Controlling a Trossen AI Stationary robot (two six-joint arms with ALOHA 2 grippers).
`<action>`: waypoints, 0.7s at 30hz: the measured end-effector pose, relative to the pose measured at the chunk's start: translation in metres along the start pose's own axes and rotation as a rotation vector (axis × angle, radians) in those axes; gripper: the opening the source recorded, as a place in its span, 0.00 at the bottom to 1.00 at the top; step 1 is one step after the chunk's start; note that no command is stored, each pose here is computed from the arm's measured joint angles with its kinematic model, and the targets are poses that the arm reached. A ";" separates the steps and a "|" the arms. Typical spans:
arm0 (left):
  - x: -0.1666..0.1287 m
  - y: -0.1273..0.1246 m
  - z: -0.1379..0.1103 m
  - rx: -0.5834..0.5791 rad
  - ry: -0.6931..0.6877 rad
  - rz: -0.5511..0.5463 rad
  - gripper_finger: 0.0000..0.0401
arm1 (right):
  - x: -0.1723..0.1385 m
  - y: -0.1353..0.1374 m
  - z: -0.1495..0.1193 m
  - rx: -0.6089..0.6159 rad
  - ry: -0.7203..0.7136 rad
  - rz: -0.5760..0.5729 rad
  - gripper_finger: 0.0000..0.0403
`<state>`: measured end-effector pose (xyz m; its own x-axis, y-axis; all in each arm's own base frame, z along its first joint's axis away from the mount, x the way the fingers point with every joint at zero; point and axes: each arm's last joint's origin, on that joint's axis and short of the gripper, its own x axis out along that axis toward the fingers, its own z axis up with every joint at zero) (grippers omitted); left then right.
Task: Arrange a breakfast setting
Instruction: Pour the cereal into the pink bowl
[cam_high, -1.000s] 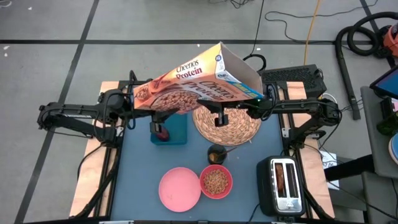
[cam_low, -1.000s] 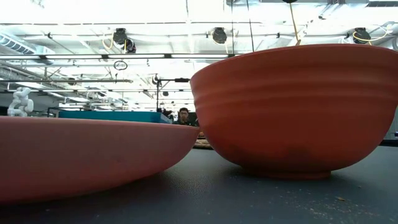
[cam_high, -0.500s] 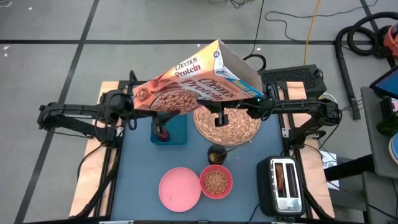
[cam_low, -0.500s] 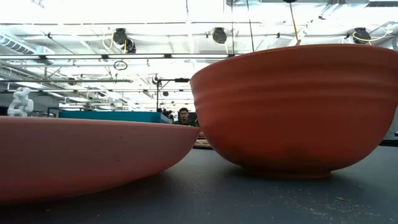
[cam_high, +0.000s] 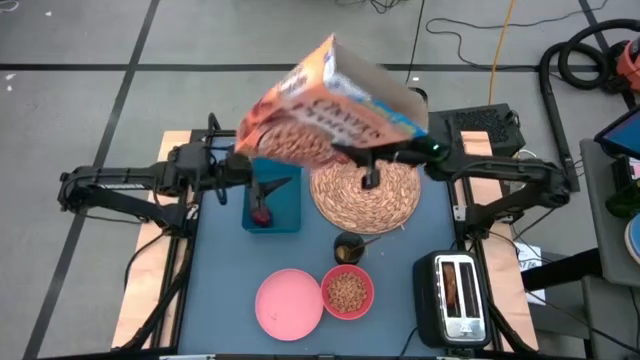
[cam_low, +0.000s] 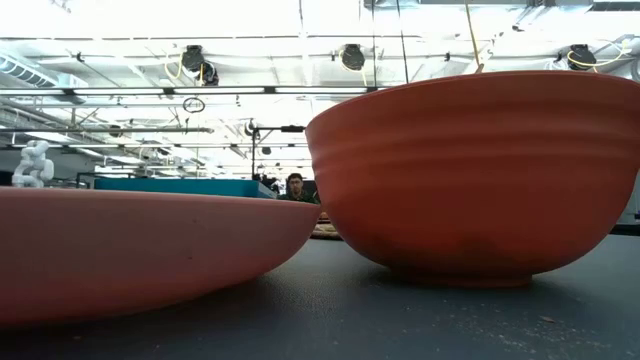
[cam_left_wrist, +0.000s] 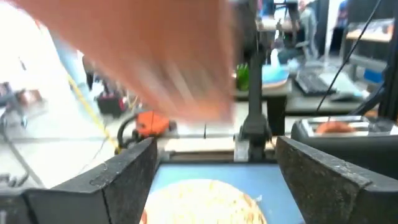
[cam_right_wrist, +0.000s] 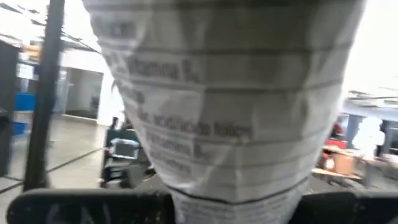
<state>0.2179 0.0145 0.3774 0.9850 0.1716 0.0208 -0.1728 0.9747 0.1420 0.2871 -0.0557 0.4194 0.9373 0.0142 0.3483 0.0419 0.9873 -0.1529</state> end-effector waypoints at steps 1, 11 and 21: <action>0.000 0.001 -0.002 -0.004 0.020 0.007 0.83 | -0.005 -0.002 0.006 -0.011 0.014 -0.027 0.24; -0.001 0.009 -0.016 -0.028 0.160 0.047 0.83 | -0.060 -0.003 0.047 -0.135 0.206 -0.346 0.24; -0.002 0.009 -0.022 -0.041 0.222 0.045 0.83 | -0.110 0.000 0.056 -0.133 0.462 -0.595 0.24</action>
<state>0.2144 0.0262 0.3569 0.9519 0.2379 -0.1931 -0.2209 0.9696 0.1054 0.1645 -0.0489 0.4332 0.7920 -0.6105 -0.0106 0.5989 0.7801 -0.1811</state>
